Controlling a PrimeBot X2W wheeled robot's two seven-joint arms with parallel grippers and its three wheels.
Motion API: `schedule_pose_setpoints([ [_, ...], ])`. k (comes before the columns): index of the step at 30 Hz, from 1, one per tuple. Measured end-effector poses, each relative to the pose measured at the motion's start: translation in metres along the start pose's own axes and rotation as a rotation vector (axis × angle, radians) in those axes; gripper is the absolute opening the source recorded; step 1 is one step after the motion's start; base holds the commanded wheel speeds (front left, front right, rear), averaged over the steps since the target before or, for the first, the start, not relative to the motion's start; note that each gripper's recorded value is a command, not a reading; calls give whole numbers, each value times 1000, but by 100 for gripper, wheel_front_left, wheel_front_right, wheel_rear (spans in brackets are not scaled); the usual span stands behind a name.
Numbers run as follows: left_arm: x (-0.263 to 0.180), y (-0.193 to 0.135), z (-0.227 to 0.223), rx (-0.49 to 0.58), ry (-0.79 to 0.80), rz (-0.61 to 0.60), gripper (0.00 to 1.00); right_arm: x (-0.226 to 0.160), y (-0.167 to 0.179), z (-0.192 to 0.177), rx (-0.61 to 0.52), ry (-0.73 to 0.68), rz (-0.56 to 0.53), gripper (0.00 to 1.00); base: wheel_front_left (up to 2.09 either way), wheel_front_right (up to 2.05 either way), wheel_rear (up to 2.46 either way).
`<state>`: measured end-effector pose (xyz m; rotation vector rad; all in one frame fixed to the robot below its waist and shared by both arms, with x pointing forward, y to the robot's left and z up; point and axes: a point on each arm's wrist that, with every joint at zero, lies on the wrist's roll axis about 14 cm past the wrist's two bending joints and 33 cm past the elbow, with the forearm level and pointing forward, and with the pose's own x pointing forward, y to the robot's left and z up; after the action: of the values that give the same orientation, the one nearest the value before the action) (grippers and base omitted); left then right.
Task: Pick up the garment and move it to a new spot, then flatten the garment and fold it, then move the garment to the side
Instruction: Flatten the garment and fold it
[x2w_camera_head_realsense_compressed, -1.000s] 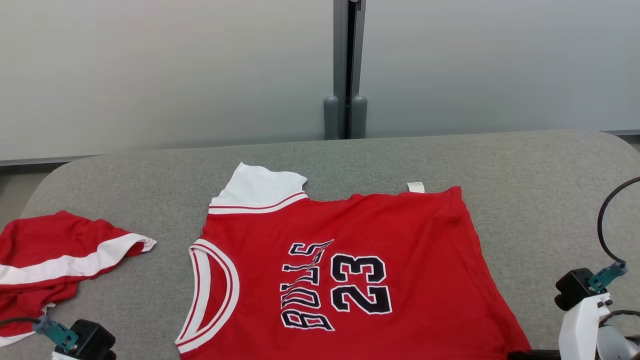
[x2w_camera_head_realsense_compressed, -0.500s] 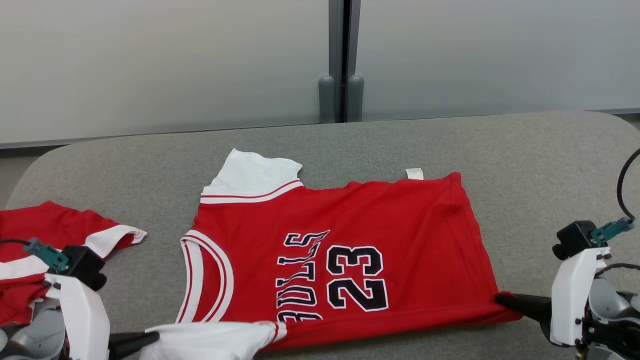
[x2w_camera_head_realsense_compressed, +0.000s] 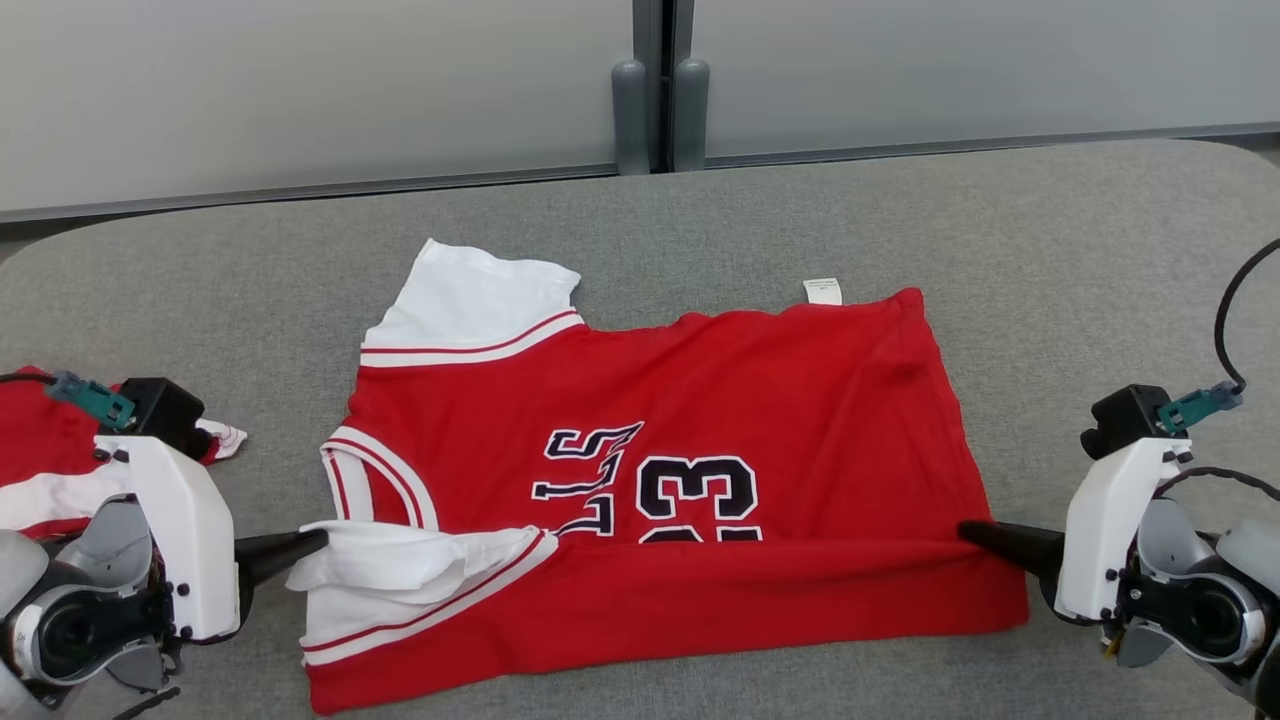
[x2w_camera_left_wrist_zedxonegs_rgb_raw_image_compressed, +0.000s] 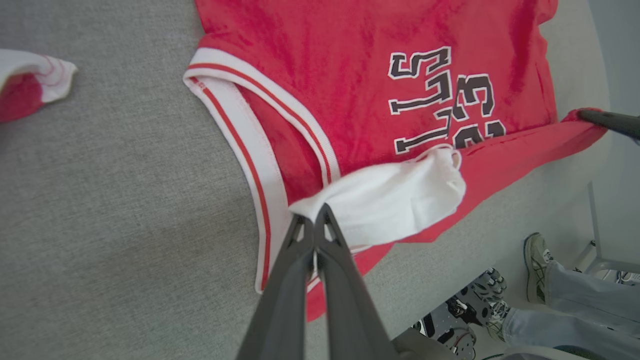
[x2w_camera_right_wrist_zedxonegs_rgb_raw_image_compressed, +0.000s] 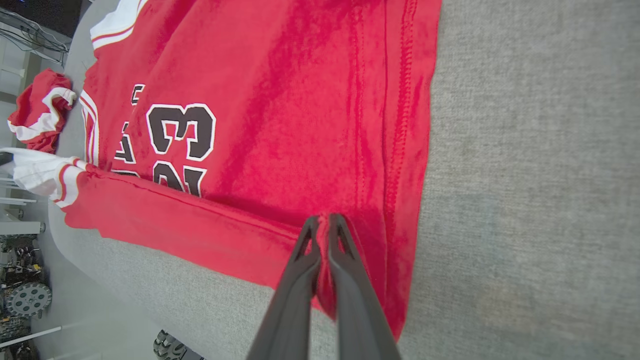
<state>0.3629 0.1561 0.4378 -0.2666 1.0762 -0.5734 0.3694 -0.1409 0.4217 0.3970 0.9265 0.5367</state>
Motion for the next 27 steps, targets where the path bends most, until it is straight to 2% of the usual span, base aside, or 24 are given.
schedule_pose_setpoints([
  [4, 11, 7, 3, -11, -2, 9, 0, 9, -1, 1, 7, 5, -4, 0, 0, 0, 0],
  [5, 12, 9, 6, -18, -15, 12, 5, 11, -1, 2, 7, 6, -4, 0, 0, 0, 0],
  [6, 14, 8, 6, -20, -13, 6, 20, 12, -1, 2, 6, 6, -3, 0, 0, 0, 0],
  [8, 17, 9, 3, -26, -3, 6, 43, 15, 0, 1, 8, 4, -3, 0, 0, 0, 0],
  [9, 18, 11, 4, -27, -7, 13, 43, 16, 1, 2, 6, 2, -2, 0, 0, 0, 0],
  [10, 17, 13, 5, -30, -14, 17, 91, 17, 2, 2, 3, 1, -1, 0, 0, 0, 0],
  [11, 18, 13, 6, -34, -22, 16, 100, 17, 3, 4, 2, -9, 0, 23, 0, 0, 0],
  [12, 18, 14, 6, -40, -26, 18, 100, 17, 4, 6, 2, -23, 0, 49, 0, 0, 0],
  [13, 18, 14, 6, -43, -29, 18, 100, 17, 5, 8, 1, -31, 0, 100, 0, 0, 0],
  [17, 12, 16, 14, -45, -91, 32, 100, 14, 16, 24, -21, -125, 19, 100, 0, 0, 0],
  [21, -2, 18, 27, -12, -202, 54, 100, -1, 27, 55, -61, -310, 35, 100, 0, 0, 0],
  [22, -8, 18, 32, 4, -249, 64, 100, -6, 27, 61, -66, -364, 31, 100, 0, 0, 0],
  [23, -23, 16, 51, 43, -385, 75, 100, -17, 27, 70, -81, -461, 24, 100, 0, 0, 0],
  [27, -52, 18, 65, 130, -581, 140, 100, -43, 25, 85, -111, -651, -1, 100, 0, 0, 0],
])
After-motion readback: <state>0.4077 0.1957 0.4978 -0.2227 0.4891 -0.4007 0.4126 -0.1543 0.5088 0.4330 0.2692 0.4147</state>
